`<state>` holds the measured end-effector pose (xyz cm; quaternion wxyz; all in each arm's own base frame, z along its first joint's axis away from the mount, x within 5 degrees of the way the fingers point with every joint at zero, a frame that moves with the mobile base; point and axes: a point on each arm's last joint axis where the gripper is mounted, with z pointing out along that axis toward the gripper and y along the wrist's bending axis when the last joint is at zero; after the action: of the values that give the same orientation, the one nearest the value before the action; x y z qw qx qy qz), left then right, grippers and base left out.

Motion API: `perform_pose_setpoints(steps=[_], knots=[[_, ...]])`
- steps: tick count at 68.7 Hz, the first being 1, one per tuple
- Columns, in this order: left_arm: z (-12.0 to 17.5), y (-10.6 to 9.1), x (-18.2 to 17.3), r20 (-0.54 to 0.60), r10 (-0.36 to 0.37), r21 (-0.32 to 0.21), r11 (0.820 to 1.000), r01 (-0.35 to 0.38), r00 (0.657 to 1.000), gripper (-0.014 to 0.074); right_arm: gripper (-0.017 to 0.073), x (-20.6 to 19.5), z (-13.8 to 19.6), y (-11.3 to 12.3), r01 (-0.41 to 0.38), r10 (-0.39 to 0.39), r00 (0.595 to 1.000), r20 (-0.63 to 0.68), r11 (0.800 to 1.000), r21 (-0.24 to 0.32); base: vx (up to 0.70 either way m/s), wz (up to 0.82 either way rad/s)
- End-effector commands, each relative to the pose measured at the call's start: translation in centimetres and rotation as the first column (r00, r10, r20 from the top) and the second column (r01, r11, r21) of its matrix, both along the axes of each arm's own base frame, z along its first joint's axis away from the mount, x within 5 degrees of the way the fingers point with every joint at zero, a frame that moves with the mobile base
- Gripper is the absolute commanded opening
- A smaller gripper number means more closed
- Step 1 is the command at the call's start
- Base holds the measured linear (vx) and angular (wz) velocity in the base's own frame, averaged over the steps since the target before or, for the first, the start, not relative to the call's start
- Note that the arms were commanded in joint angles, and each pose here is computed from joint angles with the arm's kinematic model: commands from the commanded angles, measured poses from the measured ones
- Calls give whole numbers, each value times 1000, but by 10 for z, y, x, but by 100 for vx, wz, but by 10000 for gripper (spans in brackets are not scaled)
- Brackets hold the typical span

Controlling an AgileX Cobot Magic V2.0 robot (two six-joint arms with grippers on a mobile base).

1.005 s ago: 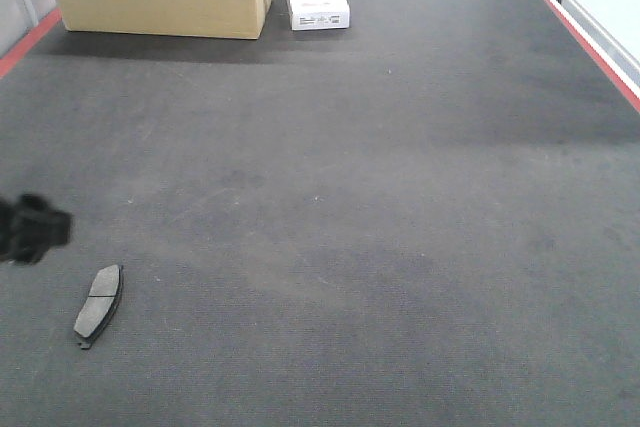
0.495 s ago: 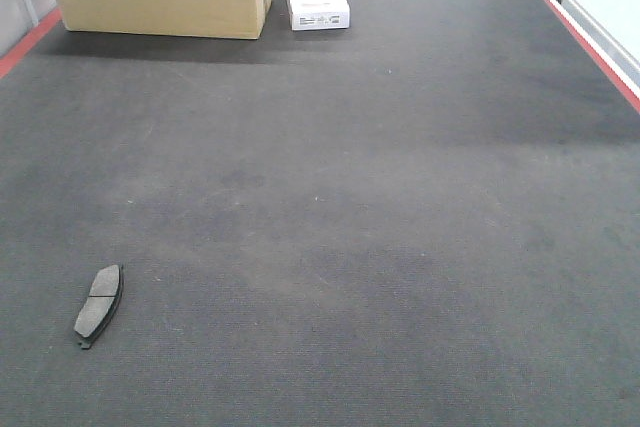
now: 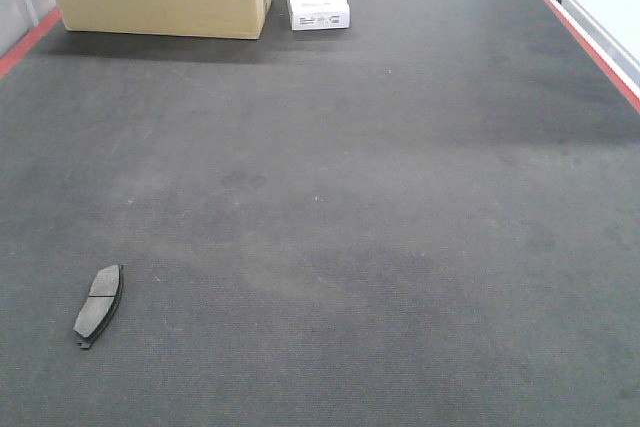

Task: Move and align brake pads A on conveyor
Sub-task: 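Open the left gripper to release the brake pad and lift away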

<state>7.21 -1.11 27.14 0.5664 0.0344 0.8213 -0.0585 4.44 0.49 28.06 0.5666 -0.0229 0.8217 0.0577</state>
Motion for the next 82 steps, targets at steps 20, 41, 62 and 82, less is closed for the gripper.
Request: perform_pose_setpoints(steps=[20,41,62,82], knots=[[14,-1,2,84,1,-23,1000,1,996,503,-7,2,16,0,-2,2,994,106,1000,2,0,0],[14,-1,2,84,1,-23,1000,1,996,503,-7,2,17,0,-2,2,994,109,1000,2,0,0],[14,-1,2,84,1,-23,1000,1,996,503,-7,2,15,0,-2,2,996,94,1000,4,0,0],[14,-1,2,84,1,-23,1000,1,996,503,-6,7,20,1,-3,1,991,137,1000,11,0,0]])
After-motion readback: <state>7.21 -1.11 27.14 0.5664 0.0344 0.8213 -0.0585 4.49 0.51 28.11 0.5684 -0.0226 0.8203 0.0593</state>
